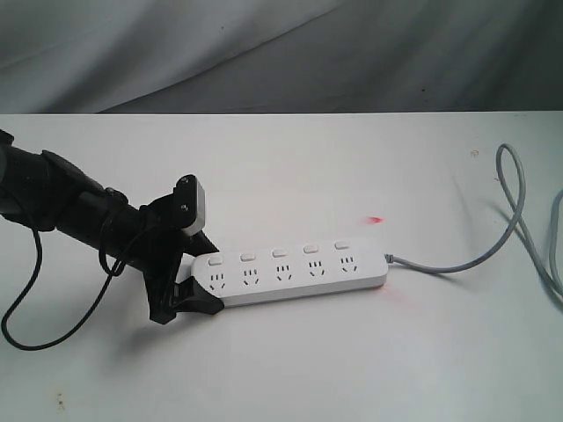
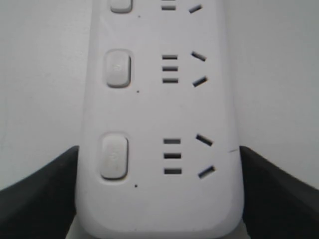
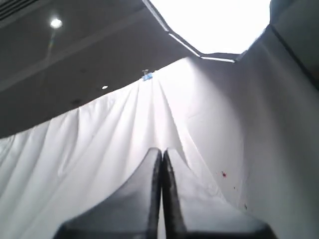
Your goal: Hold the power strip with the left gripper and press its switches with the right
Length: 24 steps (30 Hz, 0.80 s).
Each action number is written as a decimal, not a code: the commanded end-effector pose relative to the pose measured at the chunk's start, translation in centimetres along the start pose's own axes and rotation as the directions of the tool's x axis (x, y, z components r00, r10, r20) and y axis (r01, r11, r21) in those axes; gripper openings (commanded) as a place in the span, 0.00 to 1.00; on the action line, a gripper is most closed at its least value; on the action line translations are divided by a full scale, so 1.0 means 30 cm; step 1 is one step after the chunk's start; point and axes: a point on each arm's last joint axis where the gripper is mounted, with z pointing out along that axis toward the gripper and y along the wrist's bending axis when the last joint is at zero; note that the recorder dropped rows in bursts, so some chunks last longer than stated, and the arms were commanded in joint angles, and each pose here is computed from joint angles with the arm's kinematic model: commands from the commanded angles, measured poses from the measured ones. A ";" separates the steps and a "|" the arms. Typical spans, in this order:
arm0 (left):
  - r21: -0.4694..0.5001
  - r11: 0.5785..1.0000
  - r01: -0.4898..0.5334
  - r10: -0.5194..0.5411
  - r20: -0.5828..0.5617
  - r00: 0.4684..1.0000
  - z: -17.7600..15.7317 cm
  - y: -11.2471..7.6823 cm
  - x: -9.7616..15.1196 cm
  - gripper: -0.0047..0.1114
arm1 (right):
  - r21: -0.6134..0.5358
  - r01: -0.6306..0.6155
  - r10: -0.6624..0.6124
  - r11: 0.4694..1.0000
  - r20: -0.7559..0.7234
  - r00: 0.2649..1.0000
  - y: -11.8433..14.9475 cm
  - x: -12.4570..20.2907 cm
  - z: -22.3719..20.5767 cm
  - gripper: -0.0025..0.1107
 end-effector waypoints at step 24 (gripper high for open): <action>-0.002 1.000 -0.006 0.006 0.008 1.000 0.000 0.000 -0.011 0.04 | -0.346 0.254 -0.427 0.903 -0.786 0.447 0.225 -0.045 1.030 0.02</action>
